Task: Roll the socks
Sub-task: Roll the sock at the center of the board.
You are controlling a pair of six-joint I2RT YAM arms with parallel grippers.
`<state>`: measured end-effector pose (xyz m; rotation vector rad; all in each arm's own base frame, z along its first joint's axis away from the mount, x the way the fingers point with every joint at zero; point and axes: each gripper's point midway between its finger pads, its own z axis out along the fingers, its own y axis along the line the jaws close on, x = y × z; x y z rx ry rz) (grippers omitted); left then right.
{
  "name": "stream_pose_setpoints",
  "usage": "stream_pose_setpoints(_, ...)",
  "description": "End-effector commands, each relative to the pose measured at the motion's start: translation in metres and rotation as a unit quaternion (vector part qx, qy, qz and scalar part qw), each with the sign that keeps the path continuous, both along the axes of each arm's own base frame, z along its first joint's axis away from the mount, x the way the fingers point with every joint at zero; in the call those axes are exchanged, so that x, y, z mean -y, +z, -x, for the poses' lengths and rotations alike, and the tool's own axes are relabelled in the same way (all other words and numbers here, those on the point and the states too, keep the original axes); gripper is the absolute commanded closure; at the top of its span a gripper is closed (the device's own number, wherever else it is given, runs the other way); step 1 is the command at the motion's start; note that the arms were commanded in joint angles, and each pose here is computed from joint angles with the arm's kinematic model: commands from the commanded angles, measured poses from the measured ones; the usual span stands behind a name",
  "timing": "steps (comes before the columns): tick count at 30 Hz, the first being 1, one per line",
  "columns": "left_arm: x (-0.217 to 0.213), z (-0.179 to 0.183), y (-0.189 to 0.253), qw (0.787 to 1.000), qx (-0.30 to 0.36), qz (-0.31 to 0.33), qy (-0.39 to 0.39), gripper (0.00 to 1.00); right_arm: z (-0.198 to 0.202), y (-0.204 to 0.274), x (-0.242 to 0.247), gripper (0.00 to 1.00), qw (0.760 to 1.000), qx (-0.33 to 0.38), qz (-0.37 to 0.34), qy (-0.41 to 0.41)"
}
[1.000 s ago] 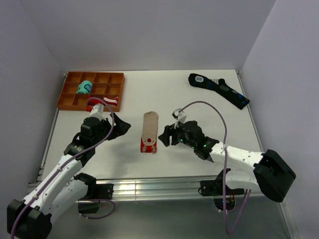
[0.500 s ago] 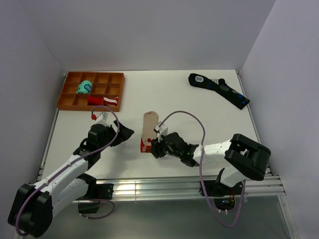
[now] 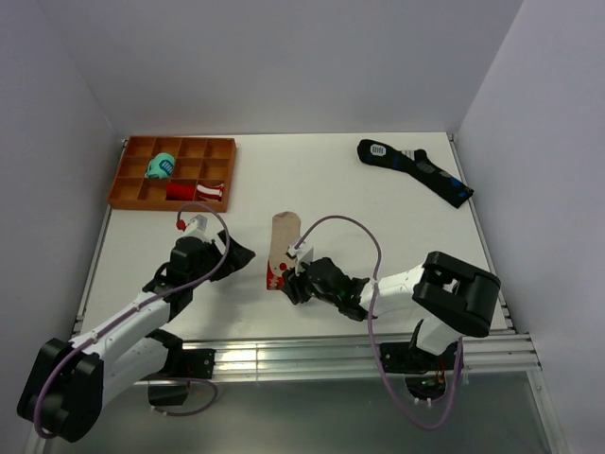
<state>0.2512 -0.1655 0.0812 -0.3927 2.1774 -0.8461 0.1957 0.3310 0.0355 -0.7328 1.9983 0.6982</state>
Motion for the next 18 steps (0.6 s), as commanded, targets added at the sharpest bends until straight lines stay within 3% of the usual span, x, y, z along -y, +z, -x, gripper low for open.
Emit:
stream_pose_setpoints(1,0.006,-0.004,0.008,1.000,0.021,0.009,-0.012,0.09,-0.012,0.015,-0.010,0.49,0.999,0.037,-0.016,-0.008)
stream_pose_setpoints(18,0.009,-0.008,0.004,1.000,0.014,-0.004,-0.025,0.09,-0.008,0.003,-0.007,0.50,0.999,0.048,0.010,0.002)
